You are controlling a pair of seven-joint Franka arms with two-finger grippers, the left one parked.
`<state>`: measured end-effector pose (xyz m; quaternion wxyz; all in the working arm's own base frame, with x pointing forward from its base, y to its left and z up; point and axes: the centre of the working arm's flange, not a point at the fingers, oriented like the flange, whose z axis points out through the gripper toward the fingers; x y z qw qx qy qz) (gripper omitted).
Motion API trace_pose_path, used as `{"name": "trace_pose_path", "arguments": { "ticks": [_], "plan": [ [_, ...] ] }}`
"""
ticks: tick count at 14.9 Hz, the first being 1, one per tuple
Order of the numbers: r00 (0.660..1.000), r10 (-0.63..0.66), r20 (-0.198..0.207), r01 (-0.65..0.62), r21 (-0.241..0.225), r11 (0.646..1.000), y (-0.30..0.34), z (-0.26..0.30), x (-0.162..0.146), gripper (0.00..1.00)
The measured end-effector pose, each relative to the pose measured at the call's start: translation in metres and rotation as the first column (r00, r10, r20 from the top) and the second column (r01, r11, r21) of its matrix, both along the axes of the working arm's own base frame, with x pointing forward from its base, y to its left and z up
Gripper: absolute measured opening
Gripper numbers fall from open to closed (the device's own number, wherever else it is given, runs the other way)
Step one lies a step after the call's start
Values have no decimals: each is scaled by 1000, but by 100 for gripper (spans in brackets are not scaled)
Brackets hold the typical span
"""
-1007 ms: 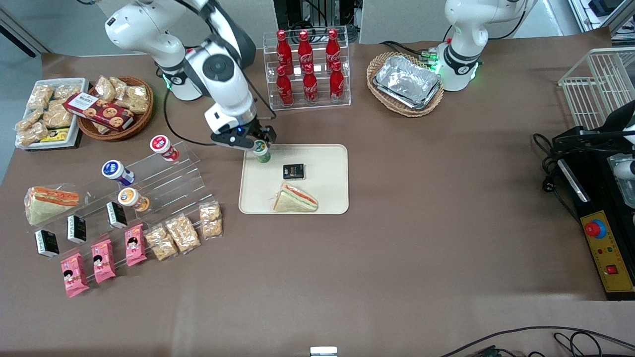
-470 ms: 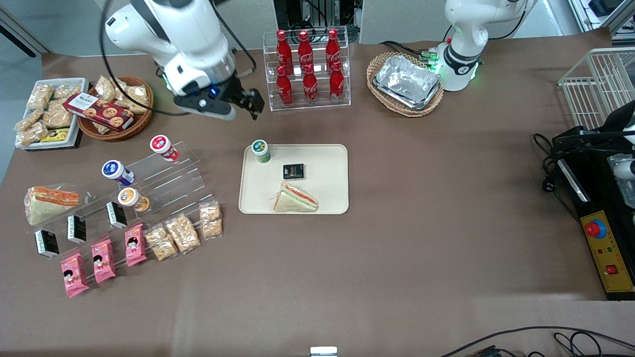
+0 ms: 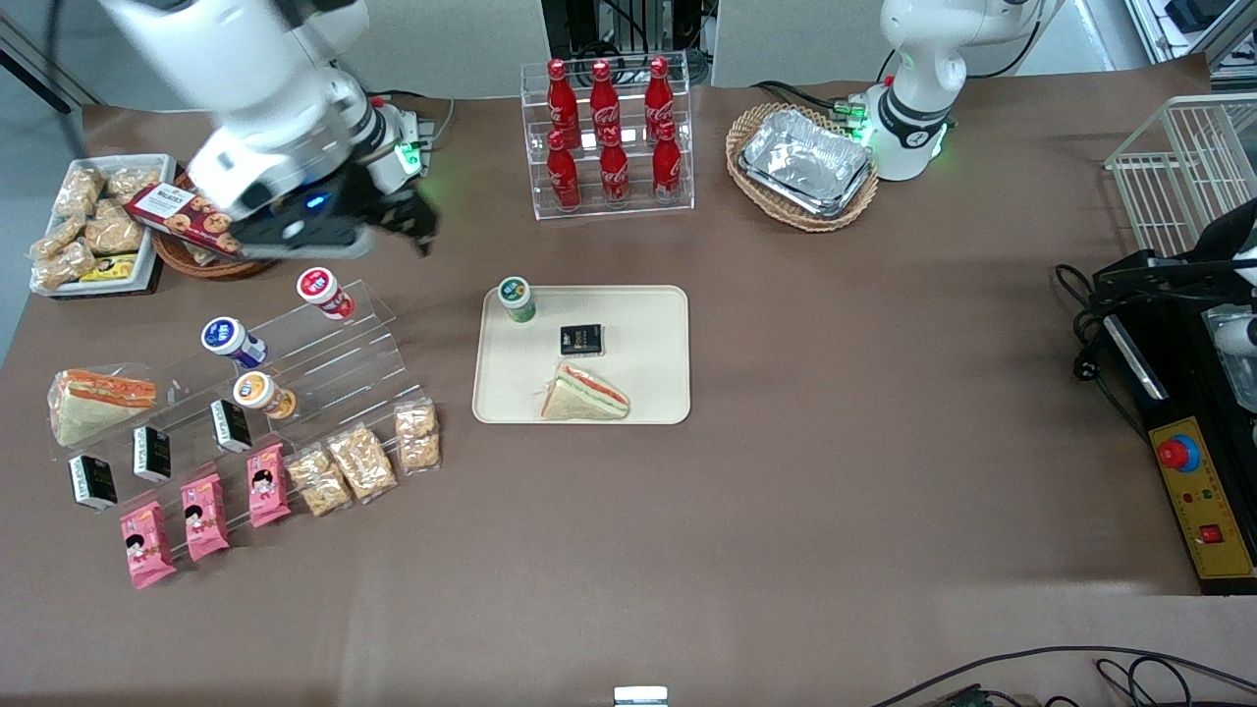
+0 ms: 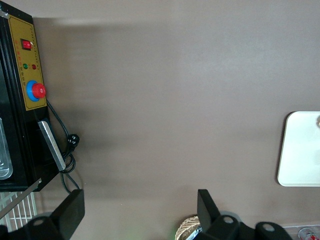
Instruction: Place green gum on tray
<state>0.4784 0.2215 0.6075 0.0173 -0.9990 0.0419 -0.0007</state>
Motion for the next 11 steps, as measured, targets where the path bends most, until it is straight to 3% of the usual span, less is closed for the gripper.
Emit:
{"name": "trace_pose_path", "arguments": {
  "ticks": [3,7,11],
  "plan": [
    [1000,19,6,-19,-38,999,-63,5,23,100],
    [998,55,17,-54,-50,997,-150,12,44,100],
    [997,78,-15,-78,-54,995,-198,-5,59,100]
  ]
}}
